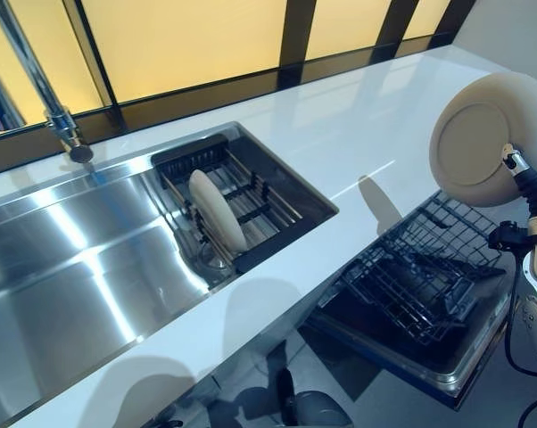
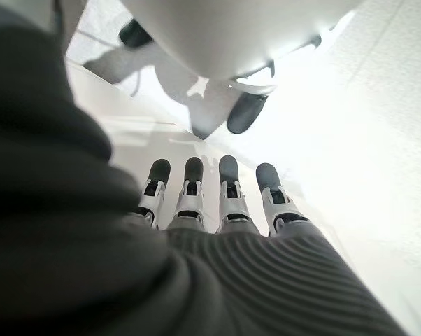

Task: Take plates into dishwasher

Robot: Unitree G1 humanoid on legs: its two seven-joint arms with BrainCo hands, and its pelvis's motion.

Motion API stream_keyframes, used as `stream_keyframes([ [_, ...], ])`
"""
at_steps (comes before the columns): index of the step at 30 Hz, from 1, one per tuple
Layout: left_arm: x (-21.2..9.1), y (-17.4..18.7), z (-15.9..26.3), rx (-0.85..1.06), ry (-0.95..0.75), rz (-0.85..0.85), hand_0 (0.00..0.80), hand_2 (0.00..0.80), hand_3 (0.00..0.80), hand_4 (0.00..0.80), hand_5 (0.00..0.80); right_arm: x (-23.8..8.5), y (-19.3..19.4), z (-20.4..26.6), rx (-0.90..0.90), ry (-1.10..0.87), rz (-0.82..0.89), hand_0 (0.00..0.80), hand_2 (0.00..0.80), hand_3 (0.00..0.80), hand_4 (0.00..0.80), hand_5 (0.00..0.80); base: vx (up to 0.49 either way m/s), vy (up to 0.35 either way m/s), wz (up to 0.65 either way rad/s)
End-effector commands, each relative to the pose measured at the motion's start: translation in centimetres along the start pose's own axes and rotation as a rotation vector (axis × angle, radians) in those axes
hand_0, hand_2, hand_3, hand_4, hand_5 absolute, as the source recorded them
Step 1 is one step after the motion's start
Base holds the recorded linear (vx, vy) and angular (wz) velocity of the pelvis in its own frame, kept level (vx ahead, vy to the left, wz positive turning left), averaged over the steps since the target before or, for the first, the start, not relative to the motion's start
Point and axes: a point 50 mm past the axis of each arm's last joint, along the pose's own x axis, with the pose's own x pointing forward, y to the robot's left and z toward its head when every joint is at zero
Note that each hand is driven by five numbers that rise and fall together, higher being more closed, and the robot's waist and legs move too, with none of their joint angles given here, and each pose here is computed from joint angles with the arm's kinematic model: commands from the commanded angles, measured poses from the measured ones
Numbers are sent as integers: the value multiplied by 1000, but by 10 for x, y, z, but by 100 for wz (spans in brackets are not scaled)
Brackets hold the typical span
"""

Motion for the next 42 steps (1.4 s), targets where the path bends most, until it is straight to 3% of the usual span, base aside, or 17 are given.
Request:
stream_keyframes([
  [1,0,27,27,40,-76,77,0,0,0,0,0,12,-3,14,6,-85,-15,800,800,800,800,800,7,-196,-44],
  [19,1,11,36,100,-134,28,0,0,0,0,0,4,22,-29,-203,153,275,800,800,800,800,800,44,-202,-7],
  [32,1,13,49,120,-169,32,0,0,0,0,0,11,33,-43,-515,189,387,800,800,800,800,800,-11,-70,4],
  [42,1,11,60,133,-192,24,0,0,0,0,0,-2,38,-64,-666,236,466,800,800,800,800,800,-9,-17,3],
])
